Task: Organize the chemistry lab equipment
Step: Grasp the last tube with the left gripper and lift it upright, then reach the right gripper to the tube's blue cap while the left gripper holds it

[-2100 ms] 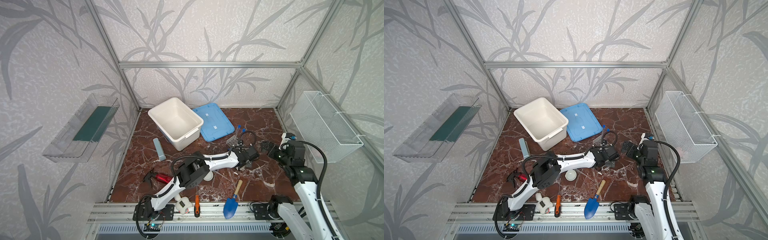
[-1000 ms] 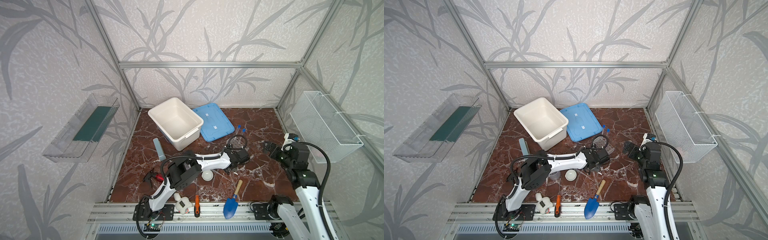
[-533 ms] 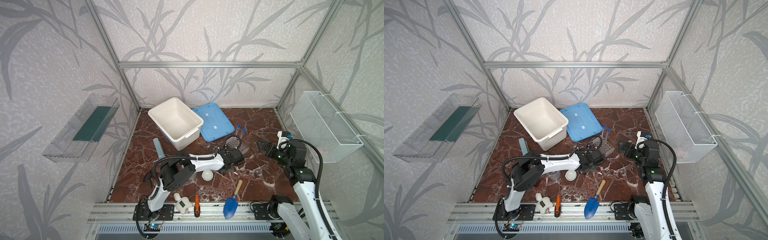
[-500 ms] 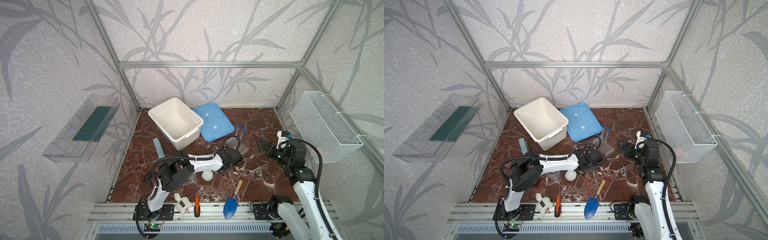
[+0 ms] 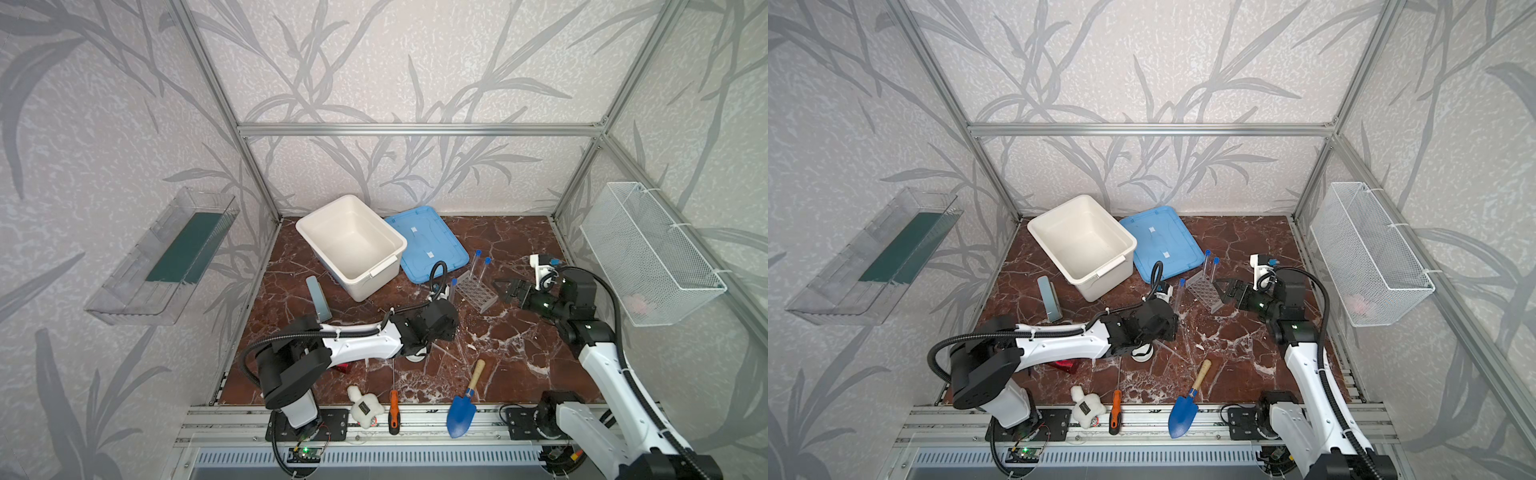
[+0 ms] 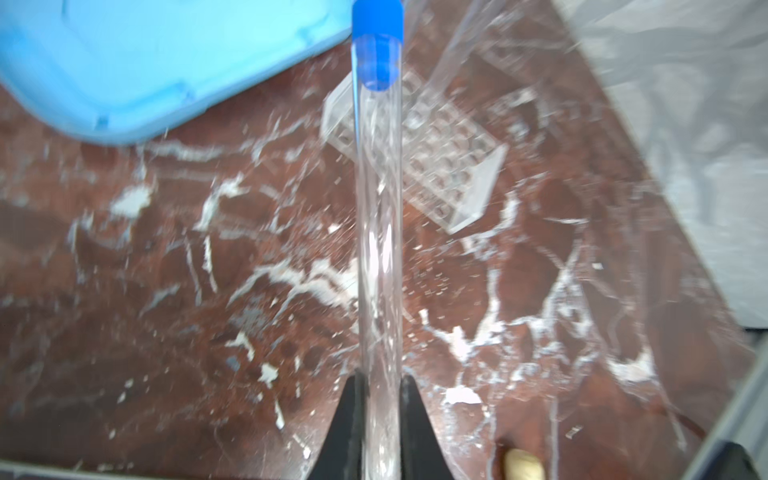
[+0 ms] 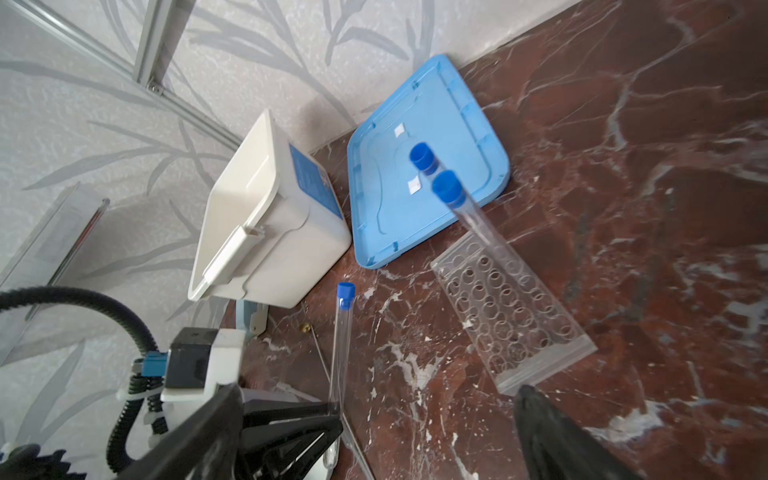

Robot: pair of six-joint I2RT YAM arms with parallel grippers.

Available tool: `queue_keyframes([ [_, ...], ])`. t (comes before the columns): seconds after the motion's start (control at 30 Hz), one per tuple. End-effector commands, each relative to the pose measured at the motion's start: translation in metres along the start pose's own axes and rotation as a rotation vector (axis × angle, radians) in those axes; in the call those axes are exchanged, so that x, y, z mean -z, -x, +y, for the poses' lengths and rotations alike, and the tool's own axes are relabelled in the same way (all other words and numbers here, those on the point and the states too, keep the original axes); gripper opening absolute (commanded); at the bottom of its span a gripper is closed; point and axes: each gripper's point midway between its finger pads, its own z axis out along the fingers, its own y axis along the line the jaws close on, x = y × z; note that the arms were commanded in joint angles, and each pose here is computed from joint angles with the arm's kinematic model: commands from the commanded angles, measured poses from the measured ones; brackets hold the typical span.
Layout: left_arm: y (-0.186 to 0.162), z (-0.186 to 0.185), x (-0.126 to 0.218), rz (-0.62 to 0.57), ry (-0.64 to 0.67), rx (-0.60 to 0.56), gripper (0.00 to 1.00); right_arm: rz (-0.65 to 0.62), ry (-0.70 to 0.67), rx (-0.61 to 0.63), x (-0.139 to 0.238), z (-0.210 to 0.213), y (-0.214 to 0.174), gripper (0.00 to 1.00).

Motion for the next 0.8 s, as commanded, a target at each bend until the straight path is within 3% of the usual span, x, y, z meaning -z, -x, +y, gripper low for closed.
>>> queue_keyframes([
  [0.0, 0.029, -0.018, 0.016, -0.119, -0.091, -0.062, 0.11, 0.043, 0.023, 0.104, -0.01, 0.028, 0.005, 0.99],
  [0.13, 0.029, -0.023, 0.027, -0.13, -0.142, -0.073, 0.11, 0.132, 0.046, 0.132, -0.039, 0.047, -0.006, 0.95],
  [0.27, 0.03, -0.025, 0.037, -0.146, -0.163, -0.068, 0.11, 0.192, 0.083, 0.149, -0.059, 0.065, -0.01, 0.84],
  [0.47, 0.039, -0.024, 0.051, -0.179, -0.165, -0.051, 0.11, 0.155, 0.092, 0.101, -0.069, 0.067, -0.002, 0.75],
  [0.67, 0.039, -0.028, 0.052, -0.176, -0.181, -0.032, 0.11, 0.152, 0.209, 0.091, -0.071, 0.086, -0.001, 0.53],
  [0.77, 0.039, -0.029, 0.053, -0.173, -0.181, -0.033, 0.11, 0.144, 0.223, 0.076, -0.071, 0.087, -0.002, 0.48],
])
